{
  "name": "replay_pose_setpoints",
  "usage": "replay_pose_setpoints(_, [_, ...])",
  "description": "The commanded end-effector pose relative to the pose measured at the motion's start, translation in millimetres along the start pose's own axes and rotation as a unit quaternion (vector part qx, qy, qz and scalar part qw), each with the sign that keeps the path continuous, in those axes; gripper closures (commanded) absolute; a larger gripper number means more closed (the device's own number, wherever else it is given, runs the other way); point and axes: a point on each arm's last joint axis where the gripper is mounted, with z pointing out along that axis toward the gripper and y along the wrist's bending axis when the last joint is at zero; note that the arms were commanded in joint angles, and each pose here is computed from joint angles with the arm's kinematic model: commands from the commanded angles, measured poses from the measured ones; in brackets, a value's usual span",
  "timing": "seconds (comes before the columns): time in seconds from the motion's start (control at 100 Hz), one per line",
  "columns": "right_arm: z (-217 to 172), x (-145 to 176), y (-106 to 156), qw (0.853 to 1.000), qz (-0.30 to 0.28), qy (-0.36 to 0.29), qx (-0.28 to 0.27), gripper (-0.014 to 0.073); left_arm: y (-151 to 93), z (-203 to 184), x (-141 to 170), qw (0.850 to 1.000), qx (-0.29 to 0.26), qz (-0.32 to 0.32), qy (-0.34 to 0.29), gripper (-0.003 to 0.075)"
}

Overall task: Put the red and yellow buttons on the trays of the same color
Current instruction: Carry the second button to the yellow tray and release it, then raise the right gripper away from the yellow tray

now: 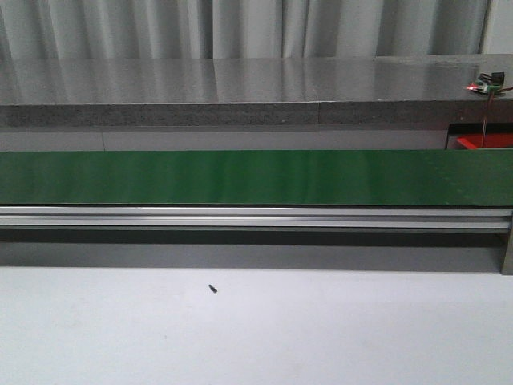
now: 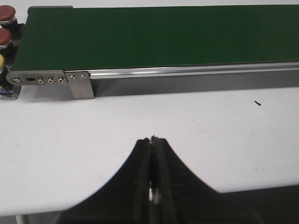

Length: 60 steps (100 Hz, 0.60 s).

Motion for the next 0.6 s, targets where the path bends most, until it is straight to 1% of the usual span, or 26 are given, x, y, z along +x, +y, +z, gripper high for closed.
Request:
replay_pose_setpoints(0.0, [-34,-8,-1,0.998,0.001,-0.055,-0.019,0.0148,-1,-4,-12,0.999,0.005,-0.001,-0.037,0.074])
replay_pose_setpoints(0.16, [-51,-8,-1,0.997,0.001,-0.074,-0.025,0.0148,-1,-4,-12,0.999,0.005,-0.001,-0.037,0.074])
replay_pose_setpoints(0.4, [-94,0,-5,0.993,-0.002,-0.112,-0.034,0.0148,-1,-4,-12,0.999,0.005,-0.001,-0.037,0.074])
replay_pose_setpoints(0.51, [-114,9,-5,0.992,-0.031,-0.121,-0.031,0.0156,-1,-4,-12,0.999,0.005,-0.001,-0.037,0.074])
replay_pose_setpoints(0.56, [-124,14,-4,0.99,-0.048,-0.126,-0.032,0.0184,-1,-4,-12,0.999,0.005,-0.001,-0.037,0.074])
replay_pose_setpoints(0.59, [-129,17,-2,0.99,-0.06,-0.127,-0.033,0.0218,-1,-4,-12,0.999,0.005,-0.001,-0.037,0.074])
